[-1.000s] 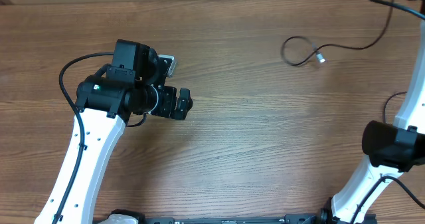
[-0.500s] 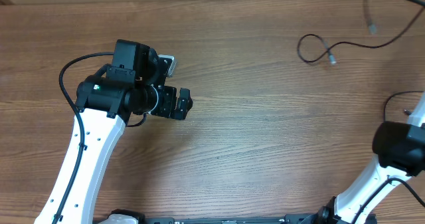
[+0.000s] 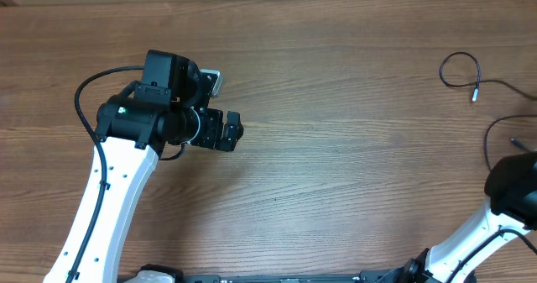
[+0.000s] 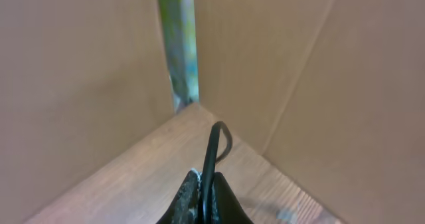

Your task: Untangle cables

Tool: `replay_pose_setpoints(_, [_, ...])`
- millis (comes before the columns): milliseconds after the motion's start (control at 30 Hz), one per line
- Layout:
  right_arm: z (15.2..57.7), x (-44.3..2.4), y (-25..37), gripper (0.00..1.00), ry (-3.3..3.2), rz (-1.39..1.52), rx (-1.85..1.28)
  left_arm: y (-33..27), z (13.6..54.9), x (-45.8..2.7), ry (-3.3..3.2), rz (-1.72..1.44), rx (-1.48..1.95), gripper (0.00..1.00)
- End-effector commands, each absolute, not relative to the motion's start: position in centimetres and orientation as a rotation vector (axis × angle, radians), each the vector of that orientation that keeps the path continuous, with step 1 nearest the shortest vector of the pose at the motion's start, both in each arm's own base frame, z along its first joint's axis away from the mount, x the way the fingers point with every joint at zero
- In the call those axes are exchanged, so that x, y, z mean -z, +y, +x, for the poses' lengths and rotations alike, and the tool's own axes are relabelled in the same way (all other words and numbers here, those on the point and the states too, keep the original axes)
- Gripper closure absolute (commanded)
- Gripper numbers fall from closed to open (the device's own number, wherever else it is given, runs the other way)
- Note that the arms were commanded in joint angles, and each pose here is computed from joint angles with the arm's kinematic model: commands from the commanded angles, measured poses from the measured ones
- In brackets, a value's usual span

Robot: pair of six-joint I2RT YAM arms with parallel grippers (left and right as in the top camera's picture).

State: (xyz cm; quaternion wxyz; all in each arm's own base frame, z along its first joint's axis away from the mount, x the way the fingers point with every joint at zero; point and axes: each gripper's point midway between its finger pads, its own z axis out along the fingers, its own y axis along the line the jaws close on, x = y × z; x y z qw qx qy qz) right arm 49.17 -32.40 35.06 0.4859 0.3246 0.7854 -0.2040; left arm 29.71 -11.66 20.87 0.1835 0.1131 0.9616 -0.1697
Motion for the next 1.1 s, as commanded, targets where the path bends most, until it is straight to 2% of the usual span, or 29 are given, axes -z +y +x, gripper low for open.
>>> replay_pose_setpoints(0, [49.7,-30.6,-32.1,0.96,2.0,0.788,0.493,-11.8,29.8,-21.3,2.688,0.353,0.483,0.0])
replay_pose_setpoints(267, [50.2,-23.1,-29.8,0.96,2.207,0.683,0.436,-11.8,29.8,-21.3,2.688,0.353,0.483,0.0])
replay_pose_setpoints(300, [50.2,-22.3,-29.4,0.92,2.227,0.677,0.417,-11.8,29.8,-21.3,2.688,0.353,0.483,0.0])
replay_pose_setpoints(433, [50.7,-19.1,-26.6,0.51,2.311,0.614,0.234,-11.8,29.8,-21.3,2.688,0.353,0.483,0.01])
replay_pose_setpoints(500, [50.6,-18.0,-25.7,0.4,2.339,0.599,0.176,-11.8,29.8,-21.3,2.689,0.353,0.483,0.01])
replay_pose_setpoints(800, [49.5,-16.1,-23.5,0.25,2.439,0.594,0.12,-11.8,29.8,-21.3,2.689,0.353,0.483,0.0])
replay_pose_setpoints(833, [49.5,-16.0,-23.2,0.15,2.449,0.589,0.117,-11.8,29.8,-21.3,2.688,0.353,0.483,0.01])
replay_pose_setpoints(867, [49.5,-16.0,-22.7,0.0,2.459,0.582,0.114,-11.8,29.8,-21.3,2.688,0.353,0.483,0.0])
replay_pose_setpoints(1067, [48.4,-18.3,-24.1,0.0,2.411,0.677,0.304,-11.8,29.8,-21.3,2.689,0.353,0.483,0.0])
